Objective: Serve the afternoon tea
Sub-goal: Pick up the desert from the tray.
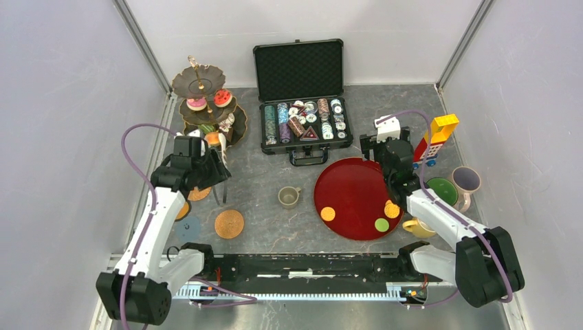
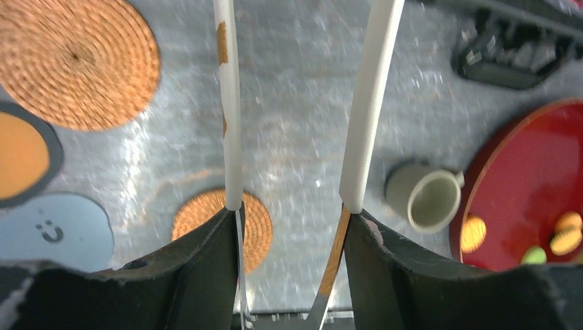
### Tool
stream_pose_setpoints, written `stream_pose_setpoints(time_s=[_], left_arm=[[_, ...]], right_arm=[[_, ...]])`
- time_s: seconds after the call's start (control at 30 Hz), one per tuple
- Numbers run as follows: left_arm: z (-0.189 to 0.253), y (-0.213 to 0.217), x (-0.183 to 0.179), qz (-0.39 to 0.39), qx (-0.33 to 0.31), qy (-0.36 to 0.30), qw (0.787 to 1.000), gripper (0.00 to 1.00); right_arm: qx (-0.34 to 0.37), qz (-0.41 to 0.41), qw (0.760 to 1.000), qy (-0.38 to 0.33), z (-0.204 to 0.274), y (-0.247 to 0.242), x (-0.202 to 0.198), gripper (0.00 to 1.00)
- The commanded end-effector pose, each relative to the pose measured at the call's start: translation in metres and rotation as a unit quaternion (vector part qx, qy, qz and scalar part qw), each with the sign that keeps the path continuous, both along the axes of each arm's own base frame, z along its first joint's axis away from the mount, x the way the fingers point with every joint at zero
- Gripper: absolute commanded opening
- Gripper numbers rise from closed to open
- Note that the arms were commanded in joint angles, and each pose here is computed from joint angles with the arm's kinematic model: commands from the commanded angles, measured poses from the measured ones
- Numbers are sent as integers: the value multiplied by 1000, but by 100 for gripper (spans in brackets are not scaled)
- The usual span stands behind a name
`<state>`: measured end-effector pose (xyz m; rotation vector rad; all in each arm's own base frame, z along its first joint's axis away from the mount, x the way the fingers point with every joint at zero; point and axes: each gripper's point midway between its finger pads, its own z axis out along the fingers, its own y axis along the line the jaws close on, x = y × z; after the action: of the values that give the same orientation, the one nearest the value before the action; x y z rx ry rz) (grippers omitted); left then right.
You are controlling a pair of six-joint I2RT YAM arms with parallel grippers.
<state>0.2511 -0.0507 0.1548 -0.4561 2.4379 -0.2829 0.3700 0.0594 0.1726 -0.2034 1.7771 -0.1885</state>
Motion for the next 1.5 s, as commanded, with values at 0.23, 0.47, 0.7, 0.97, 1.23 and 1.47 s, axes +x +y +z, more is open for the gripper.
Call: stream_pose_setpoints(time_s=[0.23, 0.47, 0.7, 0.97, 1.23, 1.47], left_arm=[[66, -68, -54, -186, -121, 16, 975, 57], [78, -133, -69, -298, -76, 51, 950, 57], [74, -195, -79, -380, -27, 101, 919, 56], [37, -268, -106, -456, 24, 159, 876, 57], [-3, -297, -116, -486, 101, 195, 846, 56], [-26, -295, -120, -494, 160, 218, 827, 56]], right_arm=[[-19, -18, 1000, -1, 16, -7, 3, 98], [-25, -31, 999, -11, 23, -14, -2, 98], [-35, -38, 999, -7, 21, -18, -4, 98], [-34, -37, 999, -12, 23, -19, -6, 98], [-41, -32, 999, -9, 21, -18, -6, 98], [-41, -32, 998, -23, 27, -20, -10, 98]])
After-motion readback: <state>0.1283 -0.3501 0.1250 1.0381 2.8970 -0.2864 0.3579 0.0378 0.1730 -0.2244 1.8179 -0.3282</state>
